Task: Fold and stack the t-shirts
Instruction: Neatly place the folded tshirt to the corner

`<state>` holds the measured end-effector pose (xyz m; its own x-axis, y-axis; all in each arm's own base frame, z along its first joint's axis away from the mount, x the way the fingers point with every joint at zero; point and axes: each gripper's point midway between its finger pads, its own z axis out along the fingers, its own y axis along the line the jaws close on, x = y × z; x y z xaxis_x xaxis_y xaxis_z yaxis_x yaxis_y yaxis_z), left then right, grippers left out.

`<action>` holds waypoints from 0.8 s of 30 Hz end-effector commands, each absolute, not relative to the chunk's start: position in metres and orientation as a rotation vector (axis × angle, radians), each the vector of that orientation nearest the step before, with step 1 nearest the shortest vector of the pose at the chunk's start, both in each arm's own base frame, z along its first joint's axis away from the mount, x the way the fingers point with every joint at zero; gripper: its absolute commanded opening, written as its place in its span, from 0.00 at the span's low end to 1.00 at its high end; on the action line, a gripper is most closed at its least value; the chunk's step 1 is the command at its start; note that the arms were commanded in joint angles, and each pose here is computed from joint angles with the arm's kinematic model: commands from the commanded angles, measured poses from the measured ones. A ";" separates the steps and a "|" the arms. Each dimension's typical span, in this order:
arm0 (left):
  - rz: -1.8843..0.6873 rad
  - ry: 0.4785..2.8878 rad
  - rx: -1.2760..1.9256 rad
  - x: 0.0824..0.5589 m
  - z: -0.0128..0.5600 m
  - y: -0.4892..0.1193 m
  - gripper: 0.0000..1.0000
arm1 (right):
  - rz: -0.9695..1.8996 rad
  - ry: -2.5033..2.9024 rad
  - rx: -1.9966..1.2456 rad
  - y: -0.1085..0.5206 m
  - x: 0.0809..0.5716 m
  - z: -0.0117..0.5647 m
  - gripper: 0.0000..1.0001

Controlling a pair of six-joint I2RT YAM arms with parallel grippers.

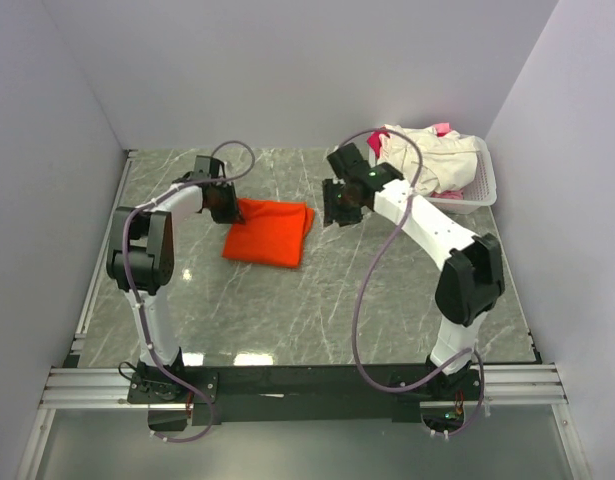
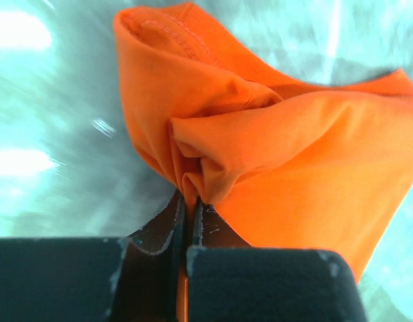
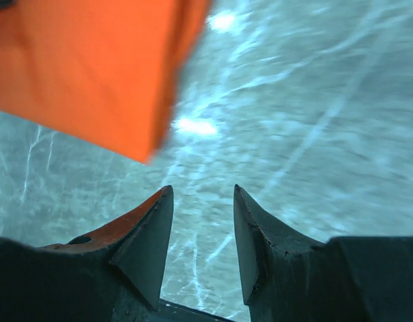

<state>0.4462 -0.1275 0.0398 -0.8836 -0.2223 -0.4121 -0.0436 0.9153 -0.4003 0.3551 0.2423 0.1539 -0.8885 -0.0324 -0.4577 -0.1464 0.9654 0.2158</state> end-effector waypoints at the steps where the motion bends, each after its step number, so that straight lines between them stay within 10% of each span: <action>1: -0.334 2.552 -0.189 0.480 0.058 -0.088 0.00 | 0.229 2.602 -0.063 0.208 0.359 0.178 0.48; 24: -0.008 2.363 -0.492 0.589 0.092 0.075 0.00 | 0.262 2.593 -0.065 0.164 0.387 0.192 0.48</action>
<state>0.5849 0.0429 0.0832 -0.7000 -0.3441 -0.6257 -0.3122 0.9355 -0.1652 0.3842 0.1654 0.1871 -0.8655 0.0075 -0.5009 -0.0856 0.9830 0.1626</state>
